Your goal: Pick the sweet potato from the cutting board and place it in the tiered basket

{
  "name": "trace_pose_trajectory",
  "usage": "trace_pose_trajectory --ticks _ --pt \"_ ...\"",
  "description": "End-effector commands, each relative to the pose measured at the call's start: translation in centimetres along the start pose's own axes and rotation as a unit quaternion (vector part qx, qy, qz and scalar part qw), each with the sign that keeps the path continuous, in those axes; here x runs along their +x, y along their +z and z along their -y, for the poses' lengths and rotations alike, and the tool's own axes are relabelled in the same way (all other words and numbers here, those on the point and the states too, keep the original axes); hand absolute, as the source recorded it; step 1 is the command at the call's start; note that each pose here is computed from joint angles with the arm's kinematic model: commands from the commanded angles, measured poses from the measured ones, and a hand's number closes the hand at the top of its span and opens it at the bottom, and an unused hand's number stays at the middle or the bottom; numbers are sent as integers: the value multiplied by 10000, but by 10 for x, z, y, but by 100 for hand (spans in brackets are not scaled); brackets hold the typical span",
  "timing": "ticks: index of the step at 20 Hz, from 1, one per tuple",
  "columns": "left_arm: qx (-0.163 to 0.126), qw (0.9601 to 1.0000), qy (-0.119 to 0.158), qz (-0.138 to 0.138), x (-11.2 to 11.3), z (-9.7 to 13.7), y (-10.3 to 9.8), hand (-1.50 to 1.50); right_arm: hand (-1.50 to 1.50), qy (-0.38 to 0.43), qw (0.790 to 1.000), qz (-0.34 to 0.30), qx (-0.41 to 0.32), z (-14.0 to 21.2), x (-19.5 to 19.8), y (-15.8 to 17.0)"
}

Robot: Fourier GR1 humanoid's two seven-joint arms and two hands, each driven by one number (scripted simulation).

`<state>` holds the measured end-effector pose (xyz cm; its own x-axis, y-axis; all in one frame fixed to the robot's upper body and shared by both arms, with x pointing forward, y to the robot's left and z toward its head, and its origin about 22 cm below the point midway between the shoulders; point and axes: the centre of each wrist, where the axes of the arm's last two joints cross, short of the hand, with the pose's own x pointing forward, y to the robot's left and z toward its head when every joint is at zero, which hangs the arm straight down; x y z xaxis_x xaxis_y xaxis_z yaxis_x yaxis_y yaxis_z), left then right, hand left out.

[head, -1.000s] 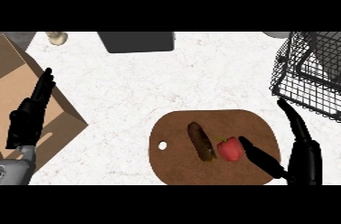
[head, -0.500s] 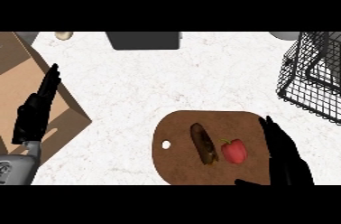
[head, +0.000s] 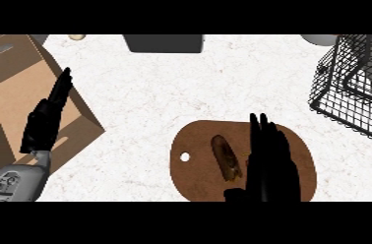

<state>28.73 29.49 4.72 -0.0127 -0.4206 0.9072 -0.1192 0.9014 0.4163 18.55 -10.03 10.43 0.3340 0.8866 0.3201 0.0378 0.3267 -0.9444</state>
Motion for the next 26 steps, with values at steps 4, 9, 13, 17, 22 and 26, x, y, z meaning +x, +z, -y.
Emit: trace_pose_trajectory --ticks 4,9,13,17,22,26 --pt "-64 9998 42 -159 -3 10 -2 0 -150 636 9897 -1180 504 -18 31 -10" --pt "-45 9997 -18 -220 -13 8 14 0 -150 895 9840 -1438 554 -25 34 -20" --pt "-16 9998 11 -219 -13 3 10 0 -150 1013 9822 -1403 731 -25 34 -25" --pt "-17 9997 79 -214 -5 4 0 0 -150 1188 9825 -1275 663 -35 39 -8" --pt "104 9998 11 -178 -14 -4 -2 0 -150 1473 9792 -1341 382 -53 38 -5" --pt "-51 9996 58 -264 -5 15 -3 0 -150 1621 9795 -1161 272 -43 49 -10"
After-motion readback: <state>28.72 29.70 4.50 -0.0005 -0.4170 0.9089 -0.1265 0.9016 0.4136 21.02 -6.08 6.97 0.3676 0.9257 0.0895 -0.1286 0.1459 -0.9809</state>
